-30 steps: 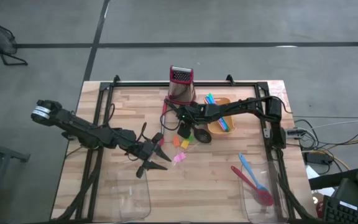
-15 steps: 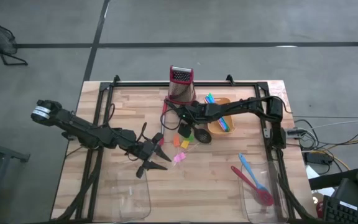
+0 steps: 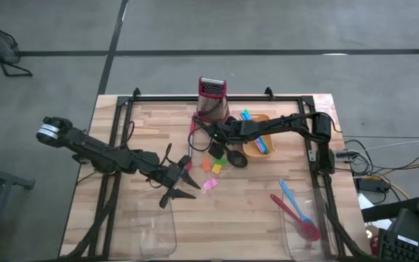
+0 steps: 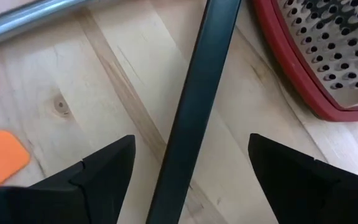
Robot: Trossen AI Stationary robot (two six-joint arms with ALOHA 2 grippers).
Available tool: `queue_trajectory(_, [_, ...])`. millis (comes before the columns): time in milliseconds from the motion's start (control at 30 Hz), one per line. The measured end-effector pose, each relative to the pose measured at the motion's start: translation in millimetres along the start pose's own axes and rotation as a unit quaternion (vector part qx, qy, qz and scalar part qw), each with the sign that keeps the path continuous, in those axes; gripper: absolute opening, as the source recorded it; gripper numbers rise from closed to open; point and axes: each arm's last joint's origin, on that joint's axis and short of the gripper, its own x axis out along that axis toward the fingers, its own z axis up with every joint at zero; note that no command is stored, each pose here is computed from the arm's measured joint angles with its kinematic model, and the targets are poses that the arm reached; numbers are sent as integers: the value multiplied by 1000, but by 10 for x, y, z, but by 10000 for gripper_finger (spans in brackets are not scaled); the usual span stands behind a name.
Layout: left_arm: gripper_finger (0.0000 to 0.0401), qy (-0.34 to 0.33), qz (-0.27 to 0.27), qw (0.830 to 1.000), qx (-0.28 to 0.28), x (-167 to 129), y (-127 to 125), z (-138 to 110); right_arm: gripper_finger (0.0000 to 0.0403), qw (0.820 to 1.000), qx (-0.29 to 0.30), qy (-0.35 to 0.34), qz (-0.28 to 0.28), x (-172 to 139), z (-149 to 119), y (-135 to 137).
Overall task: Pick & Place Kitchen Items
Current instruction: Put the black draining spoon into the right transparent bin
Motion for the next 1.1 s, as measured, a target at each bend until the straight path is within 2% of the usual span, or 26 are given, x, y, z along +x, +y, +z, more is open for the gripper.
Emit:
queue_trajectory(133, [170, 0, 0, 1000, 0, 0, 0, 0, 296, 1000, 7, 4, 3, 8, -18, 1])
queue_trajectory(233, [170, 0, 0, 1000, 0, 0, 0, 0, 288, 999, 6, 17, 28, 24, -59, 10])
queue_trajectory(400, [170, 0, 0, 1000, 0, 0, 0, 0, 275, 999, -5, 36, 23, 85, -118, 14])
queue_trajectory(633, [170, 0, 0, 1000, 0, 0, 0, 0, 237, 999, -6, 18, 25, 100, -84, 26])
queue_trajectory(833, [170, 2, 0, 1000, 0, 0, 0, -4, 181, 999, -8, 18, 26, 98, -79, 27])
queue_trajectory(1100, [170, 2, 0, 1000, 0, 0, 1, -4, 75, 999, -15, 23, 44, 96, -83, 38])
